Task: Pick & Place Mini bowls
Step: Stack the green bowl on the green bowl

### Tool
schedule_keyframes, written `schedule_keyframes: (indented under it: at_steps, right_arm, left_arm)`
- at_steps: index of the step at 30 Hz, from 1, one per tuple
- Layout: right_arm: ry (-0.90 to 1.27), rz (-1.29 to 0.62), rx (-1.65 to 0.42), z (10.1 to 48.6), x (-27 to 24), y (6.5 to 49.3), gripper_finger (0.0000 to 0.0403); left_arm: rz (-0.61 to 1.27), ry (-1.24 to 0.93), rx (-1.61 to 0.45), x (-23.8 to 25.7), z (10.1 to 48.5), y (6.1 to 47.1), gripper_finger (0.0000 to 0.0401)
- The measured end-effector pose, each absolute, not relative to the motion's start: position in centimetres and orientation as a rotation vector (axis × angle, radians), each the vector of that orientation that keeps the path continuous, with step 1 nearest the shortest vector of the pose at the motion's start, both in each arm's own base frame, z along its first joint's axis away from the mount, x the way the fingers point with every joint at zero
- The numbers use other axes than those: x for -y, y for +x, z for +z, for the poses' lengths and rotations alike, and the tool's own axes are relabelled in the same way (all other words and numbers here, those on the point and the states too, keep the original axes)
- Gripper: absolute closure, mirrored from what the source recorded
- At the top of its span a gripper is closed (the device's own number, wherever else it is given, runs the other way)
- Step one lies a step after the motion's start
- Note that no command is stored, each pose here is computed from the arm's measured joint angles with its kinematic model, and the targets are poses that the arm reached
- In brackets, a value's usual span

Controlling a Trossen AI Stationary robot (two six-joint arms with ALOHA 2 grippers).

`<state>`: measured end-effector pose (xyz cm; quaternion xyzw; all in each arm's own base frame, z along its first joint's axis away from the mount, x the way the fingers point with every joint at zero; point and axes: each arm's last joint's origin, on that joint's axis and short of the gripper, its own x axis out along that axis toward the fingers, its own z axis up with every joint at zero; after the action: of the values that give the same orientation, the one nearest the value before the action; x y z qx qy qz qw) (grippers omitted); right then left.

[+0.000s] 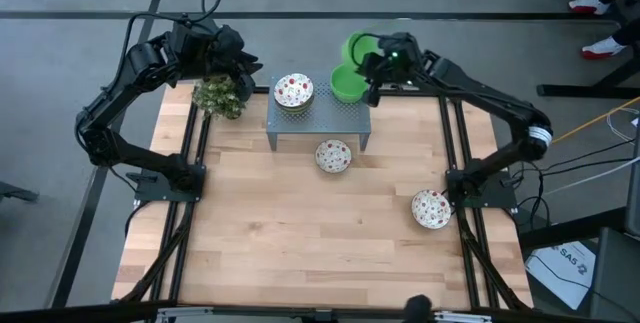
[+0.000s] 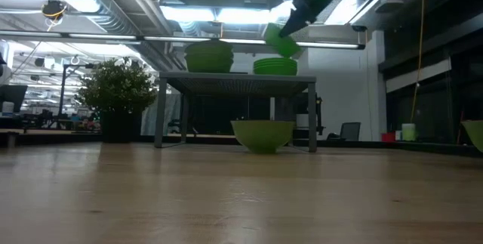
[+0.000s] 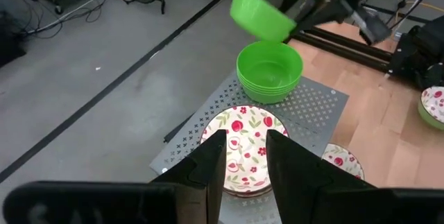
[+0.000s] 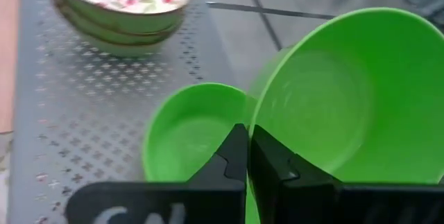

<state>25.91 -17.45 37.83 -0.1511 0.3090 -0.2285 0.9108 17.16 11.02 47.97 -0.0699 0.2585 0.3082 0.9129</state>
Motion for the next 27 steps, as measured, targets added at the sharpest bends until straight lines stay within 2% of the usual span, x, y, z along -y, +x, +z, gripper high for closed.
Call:
schedule_keyframes:
  at_steps: [9,27]
  right_arm:
    - [-0.304,-0.351,-0.698,36.1,16.6,28.0,0.0396]
    - [-0.166,-0.358,-0.770,35.3,16.1,27.6,0.0387]
  left_arm:
    - [0.641,-0.167,-0.525,-11.0,48.0,17.2,0.0303]
    - [0.642,-0.168,-0.521,-11.0,48.0,17.2,0.0303]
